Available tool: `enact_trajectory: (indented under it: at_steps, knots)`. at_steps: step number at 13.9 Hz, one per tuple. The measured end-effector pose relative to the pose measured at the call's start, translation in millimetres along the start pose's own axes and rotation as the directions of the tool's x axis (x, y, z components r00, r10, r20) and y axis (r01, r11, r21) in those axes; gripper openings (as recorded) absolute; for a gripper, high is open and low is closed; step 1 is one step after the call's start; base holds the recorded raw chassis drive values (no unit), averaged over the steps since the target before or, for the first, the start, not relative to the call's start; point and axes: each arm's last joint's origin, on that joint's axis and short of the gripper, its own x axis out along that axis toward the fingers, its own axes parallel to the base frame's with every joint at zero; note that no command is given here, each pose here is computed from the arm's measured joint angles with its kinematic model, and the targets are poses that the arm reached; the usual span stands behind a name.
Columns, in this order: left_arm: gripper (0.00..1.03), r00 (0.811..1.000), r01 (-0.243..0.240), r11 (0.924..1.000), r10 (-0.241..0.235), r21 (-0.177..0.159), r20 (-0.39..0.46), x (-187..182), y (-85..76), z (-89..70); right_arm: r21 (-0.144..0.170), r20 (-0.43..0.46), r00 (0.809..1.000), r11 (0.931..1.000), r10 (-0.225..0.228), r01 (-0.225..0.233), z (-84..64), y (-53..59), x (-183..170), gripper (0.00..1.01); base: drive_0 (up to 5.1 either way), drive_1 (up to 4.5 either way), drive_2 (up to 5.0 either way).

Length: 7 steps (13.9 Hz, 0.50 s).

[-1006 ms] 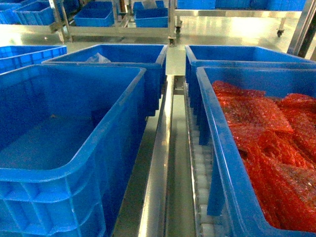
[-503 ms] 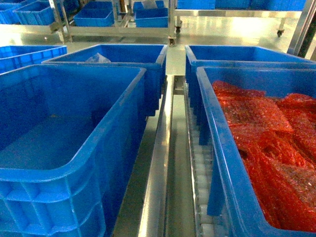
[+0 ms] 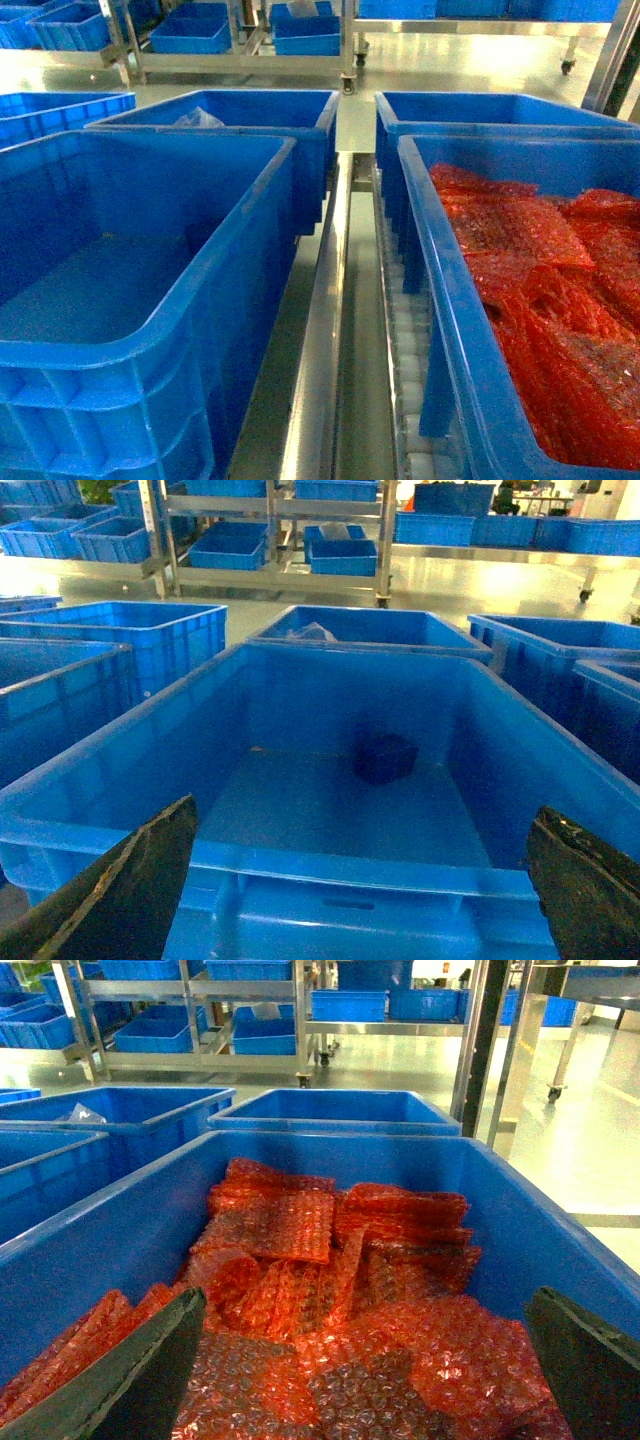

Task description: Pick blue part to blue bin on bottom shelf

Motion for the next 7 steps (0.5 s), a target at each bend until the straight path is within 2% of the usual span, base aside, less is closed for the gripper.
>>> enact_trajectory:
  at_steps: [7]
  knots:
    - [0.98, 1.000, 0.000, 1.0000, 0.000, 0.000, 0.000, 0.0, 0.0, 0.0, 0.000, 0.000, 1.000, 1.0000, 0.000, 0.000, 0.0, 0.0, 0.0, 0.98, 0.0, 0.00, 0.0]
